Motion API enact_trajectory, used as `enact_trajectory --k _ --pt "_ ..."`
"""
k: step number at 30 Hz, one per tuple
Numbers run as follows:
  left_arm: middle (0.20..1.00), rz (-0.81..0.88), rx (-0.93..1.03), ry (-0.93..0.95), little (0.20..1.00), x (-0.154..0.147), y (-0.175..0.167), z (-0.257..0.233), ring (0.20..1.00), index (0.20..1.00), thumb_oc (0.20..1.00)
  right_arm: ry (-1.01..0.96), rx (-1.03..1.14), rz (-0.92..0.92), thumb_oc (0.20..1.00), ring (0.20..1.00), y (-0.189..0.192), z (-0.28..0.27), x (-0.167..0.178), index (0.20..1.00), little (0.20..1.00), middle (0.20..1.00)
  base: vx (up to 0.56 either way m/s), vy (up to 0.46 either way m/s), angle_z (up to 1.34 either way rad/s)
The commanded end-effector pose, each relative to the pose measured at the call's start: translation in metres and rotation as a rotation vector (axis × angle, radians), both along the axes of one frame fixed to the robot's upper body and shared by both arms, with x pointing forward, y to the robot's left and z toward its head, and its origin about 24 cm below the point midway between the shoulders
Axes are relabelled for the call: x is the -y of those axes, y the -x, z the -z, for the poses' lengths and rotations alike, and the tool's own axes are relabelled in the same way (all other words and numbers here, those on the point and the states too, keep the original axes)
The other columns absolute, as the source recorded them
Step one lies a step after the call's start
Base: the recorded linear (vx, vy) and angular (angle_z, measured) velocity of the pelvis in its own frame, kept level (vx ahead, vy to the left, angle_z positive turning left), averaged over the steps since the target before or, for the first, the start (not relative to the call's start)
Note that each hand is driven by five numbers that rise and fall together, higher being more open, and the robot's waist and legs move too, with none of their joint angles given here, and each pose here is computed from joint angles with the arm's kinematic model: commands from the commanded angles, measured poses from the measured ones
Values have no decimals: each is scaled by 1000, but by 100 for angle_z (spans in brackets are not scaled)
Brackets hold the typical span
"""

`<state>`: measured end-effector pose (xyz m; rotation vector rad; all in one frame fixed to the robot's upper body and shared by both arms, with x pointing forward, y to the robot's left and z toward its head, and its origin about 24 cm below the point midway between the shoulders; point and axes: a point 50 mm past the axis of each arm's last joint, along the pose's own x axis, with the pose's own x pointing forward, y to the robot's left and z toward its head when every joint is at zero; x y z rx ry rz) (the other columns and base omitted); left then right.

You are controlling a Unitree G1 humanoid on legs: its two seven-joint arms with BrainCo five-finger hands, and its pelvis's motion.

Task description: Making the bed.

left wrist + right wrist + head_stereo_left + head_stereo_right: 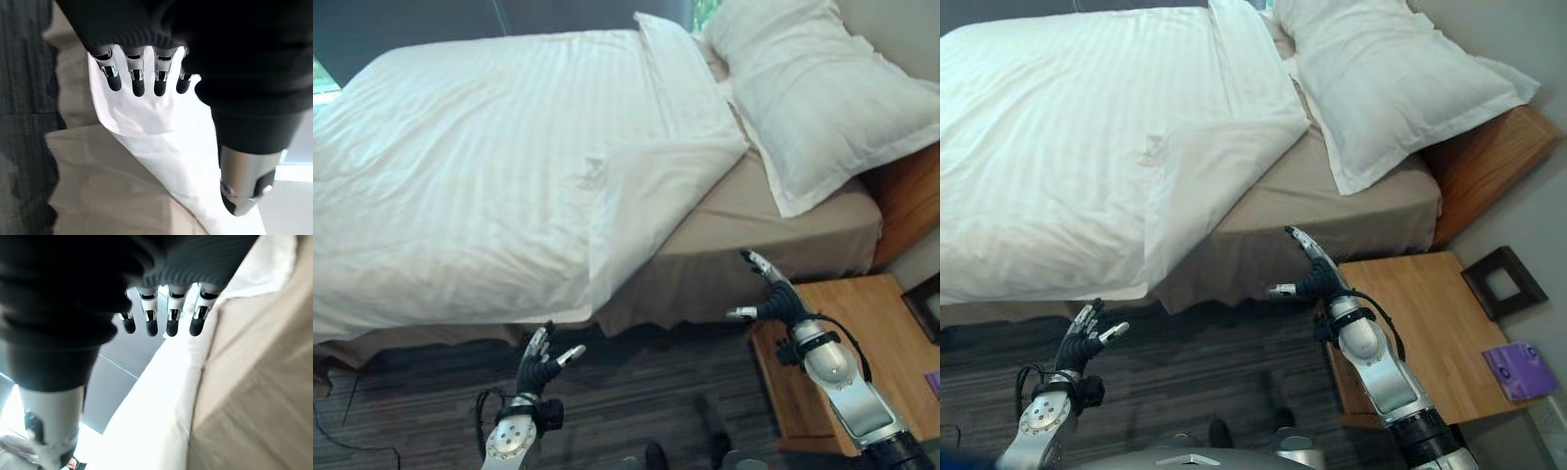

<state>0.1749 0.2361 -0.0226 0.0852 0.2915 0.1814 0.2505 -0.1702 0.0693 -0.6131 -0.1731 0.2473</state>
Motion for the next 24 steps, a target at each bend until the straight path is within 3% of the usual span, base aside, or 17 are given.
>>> enact_trajectory --k 1,8,13,20,24 --pt "1000 34 171 -41 1000 -6 -15 -32 1000 1000 1000 -5 127 -71 1000 1000 -8 -24 -12 1000 1000 1000 45 -124 5" --pt "1000 34 244 -33 1000 -9 -27 -48 1000 1000 1000 63 209 -25 1000 1000 -24 -43 -1 1000 1000 1000 43 -112 25" --pt "1000 79 263 -48 1000 -6 -14 -56 1000 1000 1000 132 276 -10 1000 1000 -29 -58 5 1000 1000 1000 164 45 44" --pt "1000 135 264 -120 1000 -8 -11 -65 1000 1000 1000 96 360 -18 1000 1000 -40 -74 -8 1000 1000 1000 165 117 16" --pt "1000 169 235 -95 1000 -7 -9 -60 1000 1000 1000 62 326 27 1000 1000 -43 -68 0 1000 1000 1000 312 -181 82"
